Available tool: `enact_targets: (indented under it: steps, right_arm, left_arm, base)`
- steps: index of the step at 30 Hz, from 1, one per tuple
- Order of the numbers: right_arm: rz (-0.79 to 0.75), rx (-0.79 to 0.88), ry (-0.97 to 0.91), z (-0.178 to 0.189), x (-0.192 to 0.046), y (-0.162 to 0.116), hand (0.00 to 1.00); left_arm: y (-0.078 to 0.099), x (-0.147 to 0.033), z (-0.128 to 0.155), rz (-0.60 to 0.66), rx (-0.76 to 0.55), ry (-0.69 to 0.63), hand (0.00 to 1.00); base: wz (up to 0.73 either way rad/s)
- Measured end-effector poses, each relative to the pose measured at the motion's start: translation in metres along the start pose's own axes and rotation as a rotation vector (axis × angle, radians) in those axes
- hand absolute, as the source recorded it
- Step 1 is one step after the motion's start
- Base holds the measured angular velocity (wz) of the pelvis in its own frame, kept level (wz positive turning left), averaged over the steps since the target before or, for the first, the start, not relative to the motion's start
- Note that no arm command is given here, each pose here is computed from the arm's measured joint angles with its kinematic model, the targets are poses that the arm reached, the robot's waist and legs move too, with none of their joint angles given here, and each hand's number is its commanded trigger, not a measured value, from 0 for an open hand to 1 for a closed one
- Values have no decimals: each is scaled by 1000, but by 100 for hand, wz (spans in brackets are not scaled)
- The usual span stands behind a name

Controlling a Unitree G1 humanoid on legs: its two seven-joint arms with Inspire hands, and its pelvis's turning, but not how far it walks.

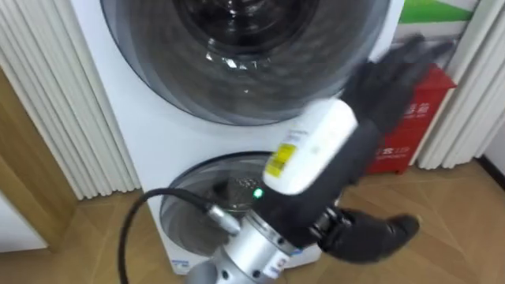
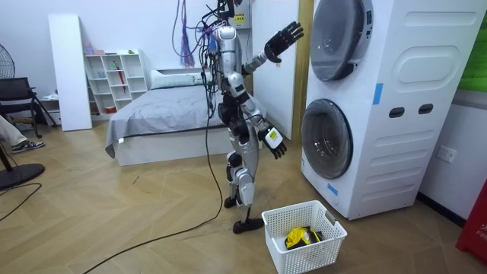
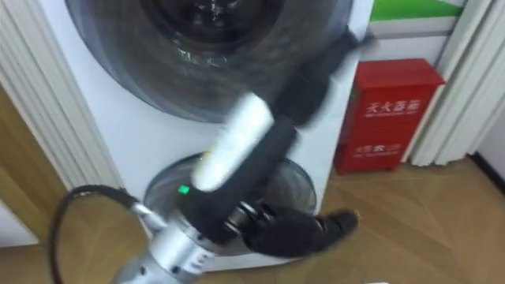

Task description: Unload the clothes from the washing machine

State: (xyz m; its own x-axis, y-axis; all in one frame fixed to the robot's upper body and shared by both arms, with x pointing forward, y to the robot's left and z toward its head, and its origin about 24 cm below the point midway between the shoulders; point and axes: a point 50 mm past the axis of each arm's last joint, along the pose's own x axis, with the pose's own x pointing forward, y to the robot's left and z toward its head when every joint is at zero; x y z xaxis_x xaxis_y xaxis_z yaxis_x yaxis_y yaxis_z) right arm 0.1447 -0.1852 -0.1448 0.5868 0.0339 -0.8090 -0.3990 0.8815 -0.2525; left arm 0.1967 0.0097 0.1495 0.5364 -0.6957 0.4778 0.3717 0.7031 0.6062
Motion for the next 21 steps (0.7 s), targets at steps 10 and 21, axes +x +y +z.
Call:
enact_targets:
  steps: [10,21]
  right_arm:
    - [-4,-20,-51,11,2,-6,0]
    - [-5,-4,-57,11,2,-10,0]
  left_arm:
    - [-42,-10,-13,-206,-20,23,0]
    - [-60,-55,-79,-266,-58,373,0]
  base:
    - [-15]
    - [-11]
